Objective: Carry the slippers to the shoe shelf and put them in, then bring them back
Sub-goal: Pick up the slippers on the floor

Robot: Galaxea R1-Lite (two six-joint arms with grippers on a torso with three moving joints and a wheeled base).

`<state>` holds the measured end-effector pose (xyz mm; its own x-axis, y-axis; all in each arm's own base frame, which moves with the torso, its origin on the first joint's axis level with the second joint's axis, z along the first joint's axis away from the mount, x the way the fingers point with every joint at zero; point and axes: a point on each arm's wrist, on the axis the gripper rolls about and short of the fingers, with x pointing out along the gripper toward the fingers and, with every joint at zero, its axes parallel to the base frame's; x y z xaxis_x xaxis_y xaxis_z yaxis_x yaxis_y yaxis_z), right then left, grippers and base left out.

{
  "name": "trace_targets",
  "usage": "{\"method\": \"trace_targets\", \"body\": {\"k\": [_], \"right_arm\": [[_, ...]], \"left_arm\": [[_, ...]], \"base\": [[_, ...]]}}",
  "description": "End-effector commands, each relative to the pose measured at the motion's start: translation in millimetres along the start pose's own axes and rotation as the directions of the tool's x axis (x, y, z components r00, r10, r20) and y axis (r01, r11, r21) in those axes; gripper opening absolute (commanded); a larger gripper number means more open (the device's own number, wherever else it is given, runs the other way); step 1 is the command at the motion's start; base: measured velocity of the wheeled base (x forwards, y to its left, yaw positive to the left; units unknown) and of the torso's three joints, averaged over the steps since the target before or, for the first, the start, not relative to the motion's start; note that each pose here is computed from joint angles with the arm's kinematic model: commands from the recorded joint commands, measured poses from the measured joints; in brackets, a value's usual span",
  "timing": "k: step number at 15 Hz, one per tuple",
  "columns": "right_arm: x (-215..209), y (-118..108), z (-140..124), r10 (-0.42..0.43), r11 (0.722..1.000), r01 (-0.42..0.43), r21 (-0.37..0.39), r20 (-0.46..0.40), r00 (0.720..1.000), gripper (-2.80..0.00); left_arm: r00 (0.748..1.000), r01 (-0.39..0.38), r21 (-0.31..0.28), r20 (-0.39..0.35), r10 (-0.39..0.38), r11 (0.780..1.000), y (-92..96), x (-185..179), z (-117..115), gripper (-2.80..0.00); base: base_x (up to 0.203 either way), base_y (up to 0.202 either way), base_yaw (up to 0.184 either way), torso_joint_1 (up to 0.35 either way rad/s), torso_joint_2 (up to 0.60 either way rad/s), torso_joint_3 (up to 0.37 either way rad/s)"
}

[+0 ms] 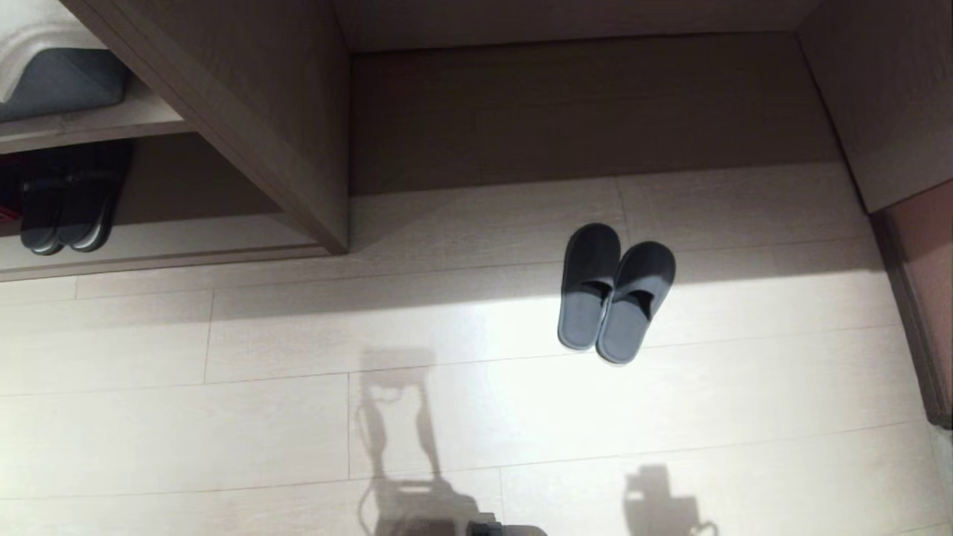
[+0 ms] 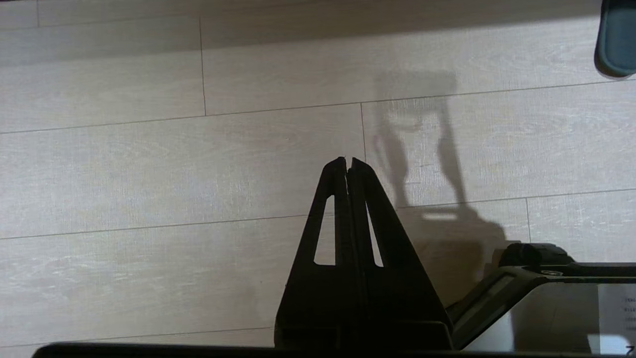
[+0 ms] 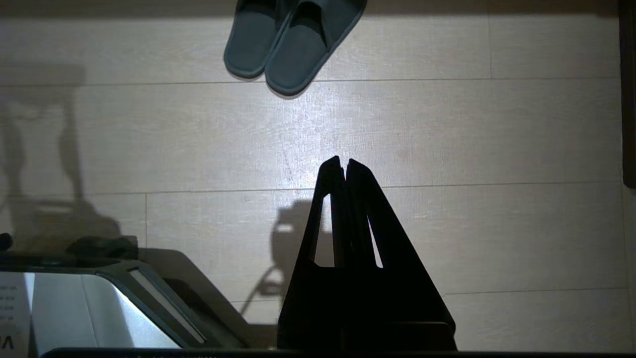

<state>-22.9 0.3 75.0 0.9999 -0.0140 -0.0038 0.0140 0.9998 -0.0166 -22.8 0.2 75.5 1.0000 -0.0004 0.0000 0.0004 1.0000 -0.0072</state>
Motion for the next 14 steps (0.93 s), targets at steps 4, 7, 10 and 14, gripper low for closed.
{"method": "trace_targets", "body": {"k": [4,7,10,14], "right_arm": [[0.0,0.0,-0.5,0.0,1.0,0.0,0.0,0.001,1.0,-2.8],[0.0,0.0,-0.5,0.0,1.0,0.0,0.001,0.001,1.0,-2.8],[0.0,0.0,-0.5,0.0,1.0,0.0,0.0,0.001,1.0,-2.8],[0.0,0.0,-0.5,-0.001,1.0,0.001,0.0,0.001,1.0,-2.8]], "left_arm": [[1.0,0.0,0.0,-0.002,0.0,1.0,0.0,0.1,-0.4,-2.8],[1.0,0.0,0.0,-0.002,0.0,1.0,0.0,0.1,-0.4,-2.8],[1.0,0.0,0.0,-0.002,0.0,1.0,0.0,0.1,-0.4,-2.8],[1.0,0.0,0.0,-0.002,0.0,1.0,0.0,0.1,-0.4,-2.8]], "base": [[0.0,0.0,0.0,0.002,0.0,-0.195],[0.0,0.0,0.0,0.0,0.0,-0.199],[0.0,0.0,0.0,0.005,0.0,-0.197],[0.0,0.0,0.0,0.002,0.0,-0.198]]}}
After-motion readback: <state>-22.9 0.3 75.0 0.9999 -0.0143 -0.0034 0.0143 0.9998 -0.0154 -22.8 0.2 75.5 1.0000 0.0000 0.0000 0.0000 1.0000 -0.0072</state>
